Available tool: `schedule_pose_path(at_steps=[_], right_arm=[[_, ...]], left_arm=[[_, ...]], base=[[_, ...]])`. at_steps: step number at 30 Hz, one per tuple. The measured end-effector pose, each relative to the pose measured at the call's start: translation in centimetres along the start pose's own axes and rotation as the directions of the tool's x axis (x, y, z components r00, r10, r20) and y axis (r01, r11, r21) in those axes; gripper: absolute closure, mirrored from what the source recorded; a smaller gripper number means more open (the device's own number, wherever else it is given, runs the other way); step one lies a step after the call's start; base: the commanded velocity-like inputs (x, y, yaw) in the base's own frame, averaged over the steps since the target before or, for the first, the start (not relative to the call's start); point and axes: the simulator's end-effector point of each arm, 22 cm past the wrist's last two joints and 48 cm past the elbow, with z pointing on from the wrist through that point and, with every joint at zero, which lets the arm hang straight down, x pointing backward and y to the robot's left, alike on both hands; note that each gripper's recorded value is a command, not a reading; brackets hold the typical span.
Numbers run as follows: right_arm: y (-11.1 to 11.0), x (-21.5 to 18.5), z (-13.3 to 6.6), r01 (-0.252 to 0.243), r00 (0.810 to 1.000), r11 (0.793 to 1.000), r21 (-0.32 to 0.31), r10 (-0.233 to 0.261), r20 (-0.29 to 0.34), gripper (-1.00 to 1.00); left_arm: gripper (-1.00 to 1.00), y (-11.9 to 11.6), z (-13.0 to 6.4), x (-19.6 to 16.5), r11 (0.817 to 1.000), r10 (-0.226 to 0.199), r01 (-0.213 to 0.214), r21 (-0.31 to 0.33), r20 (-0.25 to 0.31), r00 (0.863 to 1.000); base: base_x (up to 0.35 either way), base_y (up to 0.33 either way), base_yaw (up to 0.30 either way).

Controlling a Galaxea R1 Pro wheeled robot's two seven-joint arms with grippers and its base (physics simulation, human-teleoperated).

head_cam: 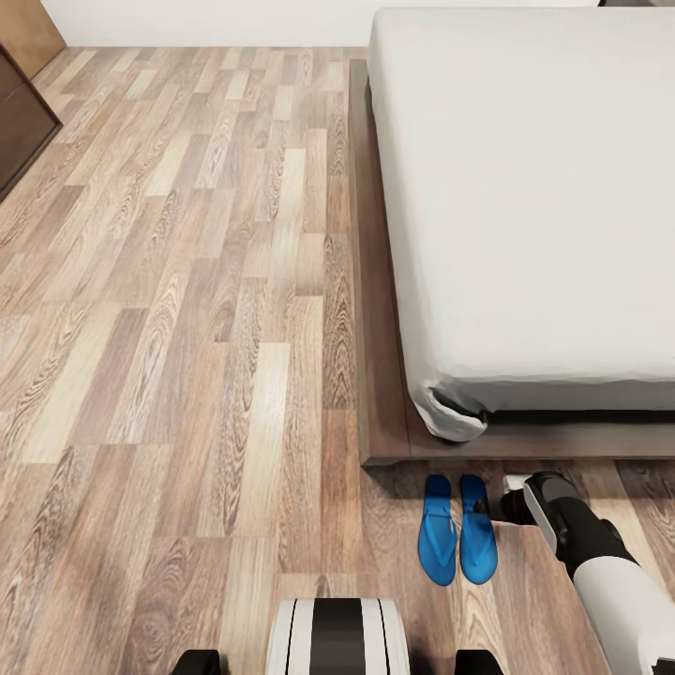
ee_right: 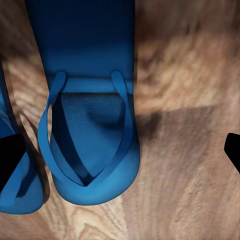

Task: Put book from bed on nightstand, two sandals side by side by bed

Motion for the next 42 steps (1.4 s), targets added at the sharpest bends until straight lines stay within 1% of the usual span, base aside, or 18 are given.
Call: schedule_pose_path(at_steps=[12, 16, 21, 27, 29, 42], right_arm=[[0.0, 0.1, 0.0, 0.0, 1.0, 1.0, 0.001, 0.0, -0.001, -1.0], [-1.1, 2.8, 0.8, -0.005, 0.998, 1.0, 0.021, 0.006, -0.062, -1.0], [-1.8, 6.2, 1.6, -0.012, 0.991, 0.999, 0.033, 0.016, -0.135, -1.0], [-2.2, 8.3, 2.2, -0.018, 0.983, 0.999, 0.039, 0.025, -0.18, -1.0], [-2.3, 8.6, 2.2, -0.02, 0.982, 0.999, 0.04, 0.027, -0.188, -1.0], [-2.4, 9.1, 2.3, -0.023, 0.98, 0.999, 0.041, 0.031, -0.198, -1.0]], left_arm=[[-1.0, -0.1, -0.1, 0.1, 1.0, 0.001, -0.001, 0.003, -0.001, 1.0], [-1.0, -1.6, -0.9, 1.8, 0.999, 0.023, -0.023, 0.036, -0.025, 0.999], [-1.0, -2.9, -1.7, 4.1, 0.996, 0.063, -0.06, 0.069, -0.048, 0.997], [-1.0, -3.9, -2.5, 6.9, 0.989, 0.116, -0.109, 0.102, -0.074, 0.99], [-1.0, -4.1, -2.7, 7.7, 0.987, 0.131, -0.122, 0.109, -0.081, 0.988], [-1.0, -4.3, -2.8, 7.9, 0.985, 0.137, -0.127, 0.116, -0.083, 0.987]], base=[[0.0, 0.0, 0.0], [0.0, 0.0, 0.0], [0.0, 0.0, 0.0], [0.0, 0.0, 0.0], [0.0, 0.0, 0.0], [0.0, 0.0, 0.0]])
